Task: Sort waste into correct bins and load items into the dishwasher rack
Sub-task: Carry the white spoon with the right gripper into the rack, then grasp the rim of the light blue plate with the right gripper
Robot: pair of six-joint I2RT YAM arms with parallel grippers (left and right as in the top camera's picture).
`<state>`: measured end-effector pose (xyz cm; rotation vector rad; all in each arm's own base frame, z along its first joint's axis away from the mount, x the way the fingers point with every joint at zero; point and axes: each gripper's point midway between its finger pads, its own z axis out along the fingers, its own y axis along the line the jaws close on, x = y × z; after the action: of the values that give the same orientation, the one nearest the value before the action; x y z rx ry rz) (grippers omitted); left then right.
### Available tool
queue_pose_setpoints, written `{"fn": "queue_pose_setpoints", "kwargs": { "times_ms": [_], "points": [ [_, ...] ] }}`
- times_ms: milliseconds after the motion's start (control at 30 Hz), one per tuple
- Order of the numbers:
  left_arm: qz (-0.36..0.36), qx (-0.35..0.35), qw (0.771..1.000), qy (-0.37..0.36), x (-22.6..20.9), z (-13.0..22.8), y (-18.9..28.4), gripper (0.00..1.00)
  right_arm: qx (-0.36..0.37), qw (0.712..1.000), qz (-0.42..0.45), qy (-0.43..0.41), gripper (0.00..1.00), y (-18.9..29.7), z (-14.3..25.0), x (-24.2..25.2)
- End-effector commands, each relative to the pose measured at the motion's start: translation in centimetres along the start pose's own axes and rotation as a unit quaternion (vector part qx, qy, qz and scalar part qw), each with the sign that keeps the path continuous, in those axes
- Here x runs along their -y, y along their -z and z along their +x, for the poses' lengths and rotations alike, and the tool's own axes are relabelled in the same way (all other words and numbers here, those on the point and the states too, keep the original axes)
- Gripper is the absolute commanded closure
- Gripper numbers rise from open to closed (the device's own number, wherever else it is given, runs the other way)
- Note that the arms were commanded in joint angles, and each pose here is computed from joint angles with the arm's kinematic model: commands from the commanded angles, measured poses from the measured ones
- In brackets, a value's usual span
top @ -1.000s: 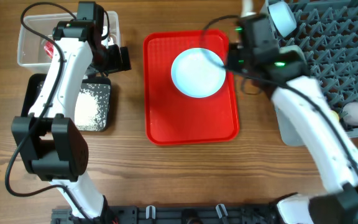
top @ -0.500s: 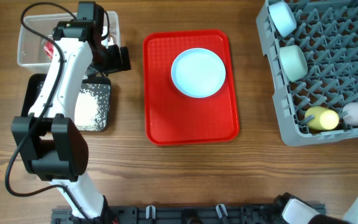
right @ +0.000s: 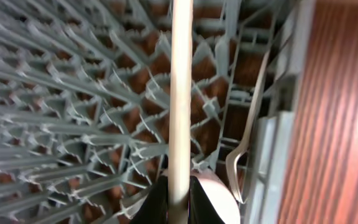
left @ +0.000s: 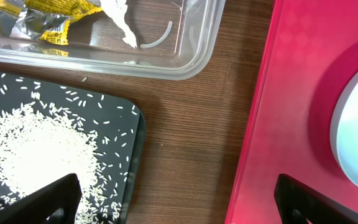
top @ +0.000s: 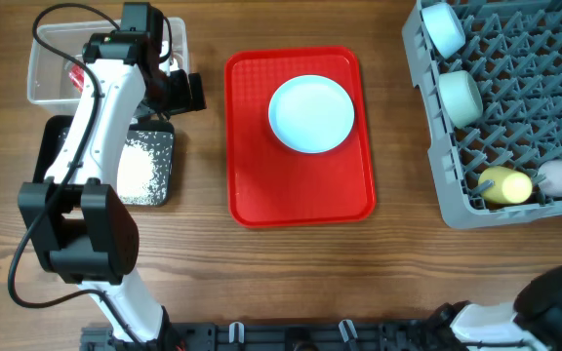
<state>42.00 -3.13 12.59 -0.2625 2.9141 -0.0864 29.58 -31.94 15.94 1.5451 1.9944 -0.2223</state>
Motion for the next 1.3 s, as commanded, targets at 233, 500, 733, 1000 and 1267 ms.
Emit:
{"fn": "queue_pose_setpoints", "kwargs": {
  "times_ms": [233,500,733,1000,1267],
  "points": [
    [0.001,-0.008,1.000,0.010,-0.2,0.2,-0.4,0.00,-0.059,0.997,0.021,-0.051,0.96,-2.7,1.4,4.1],
    [0.001,-0.008,1.000,0.010,-0.2,0.2,-0.4,0.00,-0.055,0.997,0.019,-0.041,0.95,-2.7,1.2,4.1],
    [0.001,-0.008,1.000,0.010,-0.2,0.2,-0.4,0.00,-0.049,0.998,0.015,-0.039,0.53,-2.8,0.9,3.9],
    [0.001,-0.008,1.000,0.010,-0.2,0.2,-0.4,0.00,-0.076,0.991,-0.097,0.047,0.38,-2.1,2.0,-0.7],
    [0.001,-0.008,1.000,0.010,-0.2,0.2,-0.4,0.00,-0.004,0.925,-0.291,0.246,0.16,11.8,6.3,-15.3]
  ]
}}
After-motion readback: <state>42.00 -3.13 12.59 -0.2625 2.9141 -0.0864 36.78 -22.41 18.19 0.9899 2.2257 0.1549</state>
